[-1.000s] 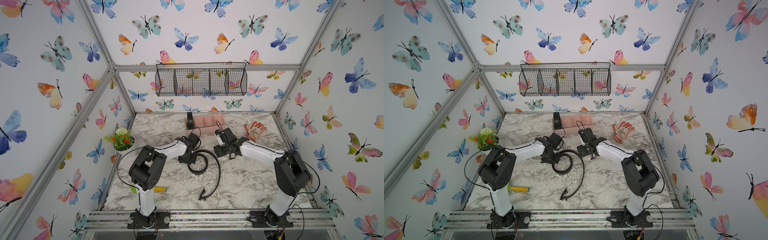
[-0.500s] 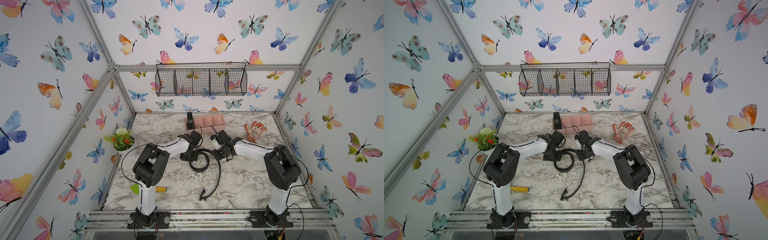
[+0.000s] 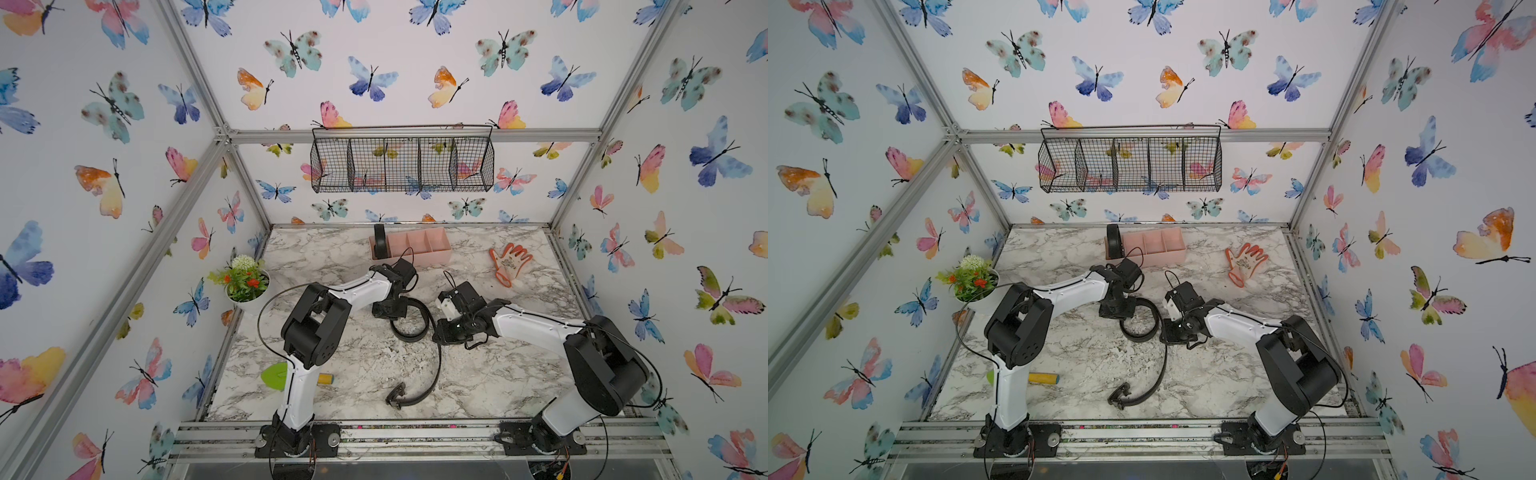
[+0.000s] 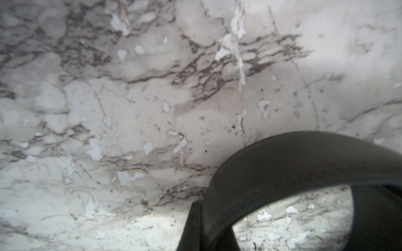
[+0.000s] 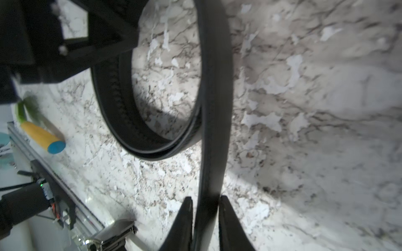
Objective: Place the belts into the storage roll
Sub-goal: Roll the belt at the center of the board, then pick up the belt from the center of the board.
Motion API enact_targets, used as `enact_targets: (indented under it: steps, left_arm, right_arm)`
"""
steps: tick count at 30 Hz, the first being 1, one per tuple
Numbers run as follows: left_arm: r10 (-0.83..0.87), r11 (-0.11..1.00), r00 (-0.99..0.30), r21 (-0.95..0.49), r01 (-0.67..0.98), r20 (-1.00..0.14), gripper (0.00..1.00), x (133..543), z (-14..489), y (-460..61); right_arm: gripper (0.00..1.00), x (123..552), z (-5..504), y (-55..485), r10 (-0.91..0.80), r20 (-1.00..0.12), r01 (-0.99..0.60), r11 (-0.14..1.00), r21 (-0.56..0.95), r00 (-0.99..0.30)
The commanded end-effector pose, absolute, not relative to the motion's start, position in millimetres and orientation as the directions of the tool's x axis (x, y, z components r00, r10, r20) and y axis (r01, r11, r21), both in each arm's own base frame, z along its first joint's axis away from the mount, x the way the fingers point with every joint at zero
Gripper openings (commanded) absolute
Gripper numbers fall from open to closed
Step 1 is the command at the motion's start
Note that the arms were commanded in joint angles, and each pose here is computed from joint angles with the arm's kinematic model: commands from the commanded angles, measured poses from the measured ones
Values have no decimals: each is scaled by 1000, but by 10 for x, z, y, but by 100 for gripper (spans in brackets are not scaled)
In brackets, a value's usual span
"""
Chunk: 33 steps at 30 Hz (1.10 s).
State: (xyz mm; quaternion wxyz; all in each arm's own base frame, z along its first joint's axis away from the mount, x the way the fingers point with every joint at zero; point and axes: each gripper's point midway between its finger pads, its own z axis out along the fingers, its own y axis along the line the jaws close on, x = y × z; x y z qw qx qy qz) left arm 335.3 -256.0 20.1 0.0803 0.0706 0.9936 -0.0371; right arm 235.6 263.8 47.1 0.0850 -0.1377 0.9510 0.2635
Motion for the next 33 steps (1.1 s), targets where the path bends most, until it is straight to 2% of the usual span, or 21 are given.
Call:
enact_targets:
  steps: [1,4,7,13,21,27,33]
  left_arm:
    - [122,990,-987,-61,129,-106,5,3233,54,-2600]
    - [125,989,-987,-62,132,-103,5,3205,54,-2603]
    - [127,989,-987,-62,134,-100,5,3160,47,-2578]
    - [117,989,-988,-84,126,-101,5,3128,59,-2604]
    - [114,987,-989,-105,124,-97,5,3079,55,-2689]
    - [104,987,-991,-117,113,-81,6,3054,65,-2783]
    - [96,985,-992,-137,106,-82,6,3032,75,-2902]
  right_arm:
    - [33,2204,679,2876,-230,-200,-305,734,607,-952]
    - [53,2334,678,2710,-228,-249,-326,804,497,-941]
    - [61,2504,688,2547,-227,-300,-338,854,396,-926]
    - [63,2748,652,2603,-156,-294,-274,865,421,-943]
    - [67,2860,258,2740,-99,-192,-181,864,470,-976]
    - [66,2762,331,2766,25,-143,-59,832,552,-989]
    - [64,2528,304,2766,138,-38,88,796,598,-990]
